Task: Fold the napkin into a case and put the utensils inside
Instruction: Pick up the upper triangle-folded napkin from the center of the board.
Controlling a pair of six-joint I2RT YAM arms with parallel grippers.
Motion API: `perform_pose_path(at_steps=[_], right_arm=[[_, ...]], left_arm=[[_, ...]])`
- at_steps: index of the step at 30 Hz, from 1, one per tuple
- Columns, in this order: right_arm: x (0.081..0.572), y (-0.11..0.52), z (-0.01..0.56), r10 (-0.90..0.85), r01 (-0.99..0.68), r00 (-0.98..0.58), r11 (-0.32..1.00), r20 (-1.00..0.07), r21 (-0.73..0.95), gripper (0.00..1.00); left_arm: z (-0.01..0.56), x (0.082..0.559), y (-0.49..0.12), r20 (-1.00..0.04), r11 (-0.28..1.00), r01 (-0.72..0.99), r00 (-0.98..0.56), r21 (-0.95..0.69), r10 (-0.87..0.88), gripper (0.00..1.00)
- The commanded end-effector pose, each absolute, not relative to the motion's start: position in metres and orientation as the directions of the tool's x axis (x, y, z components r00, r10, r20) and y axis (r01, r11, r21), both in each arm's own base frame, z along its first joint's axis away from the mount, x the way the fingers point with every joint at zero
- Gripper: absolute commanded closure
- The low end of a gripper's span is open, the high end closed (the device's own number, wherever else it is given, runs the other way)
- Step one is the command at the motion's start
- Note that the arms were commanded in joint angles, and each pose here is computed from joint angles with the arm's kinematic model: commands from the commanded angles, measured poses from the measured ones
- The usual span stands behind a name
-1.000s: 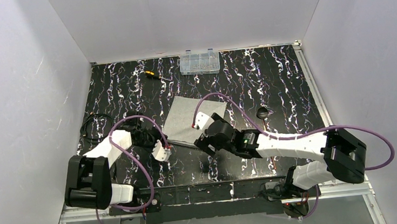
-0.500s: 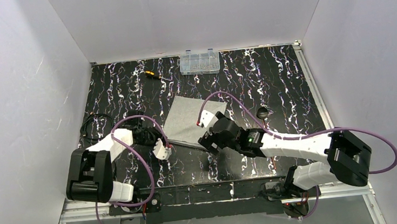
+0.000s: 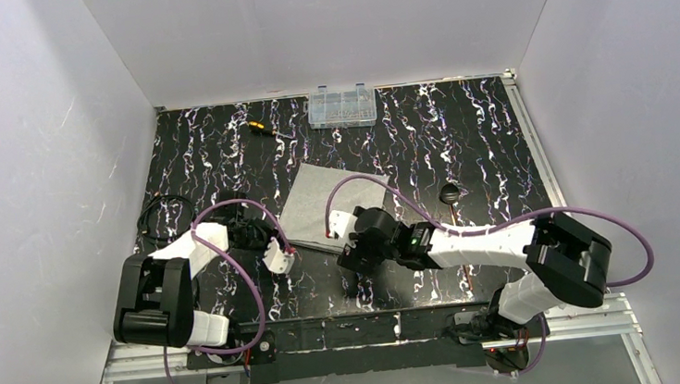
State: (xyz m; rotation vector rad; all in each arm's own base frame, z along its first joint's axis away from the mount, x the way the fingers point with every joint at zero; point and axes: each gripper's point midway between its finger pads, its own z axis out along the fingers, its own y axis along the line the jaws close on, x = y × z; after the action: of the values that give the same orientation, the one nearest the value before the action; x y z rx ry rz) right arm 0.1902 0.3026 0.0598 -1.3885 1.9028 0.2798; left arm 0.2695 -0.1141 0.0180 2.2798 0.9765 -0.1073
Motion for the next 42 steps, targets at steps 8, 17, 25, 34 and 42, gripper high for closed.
perform_pose_path(at_steps=[8,17,25,34,42], right_arm=[[0.182,0.321,0.062,-0.707,-0.909,-0.01,0.302,-0.707,-0.289,0.01],[0.18,0.314,0.04,-0.768,-0.905,-0.015,0.283,-0.64,-0.318,0.01],[0.19,0.311,0.03,-0.805,-0.887,-0.006,0.279,-0.593,-0.369,0.08],[0.189,0.299,0.019,-0.838,-0.886,-0.027,0.272,-0.545,-0.375,0.55],[0.183,0.297,0.011,-0.834,-0.896,-0.073,0.296,-0.547,-0.331,0.56]], left_arm=[[0.021,0.264,-0.121,-0.387,-0.475,0.724,0.678,0.501,0.625,1.0],[0.022,0.273,-0.119,-0.383,-0.454,0.741,0.655,0.494,0.652,1.0],[0.023,0.274,-0.118,-0.385,-0.45,0.747,0.649,0.49,0.657,1.0],[0.023,0.275,-0.117,-0.386,-0.447,0.753,0.641,0.483,0.663,1.0],[0.023,0.277,-0.117,-0.388,-0.444,0.758,0.636,0.478,0.667,1.0]])
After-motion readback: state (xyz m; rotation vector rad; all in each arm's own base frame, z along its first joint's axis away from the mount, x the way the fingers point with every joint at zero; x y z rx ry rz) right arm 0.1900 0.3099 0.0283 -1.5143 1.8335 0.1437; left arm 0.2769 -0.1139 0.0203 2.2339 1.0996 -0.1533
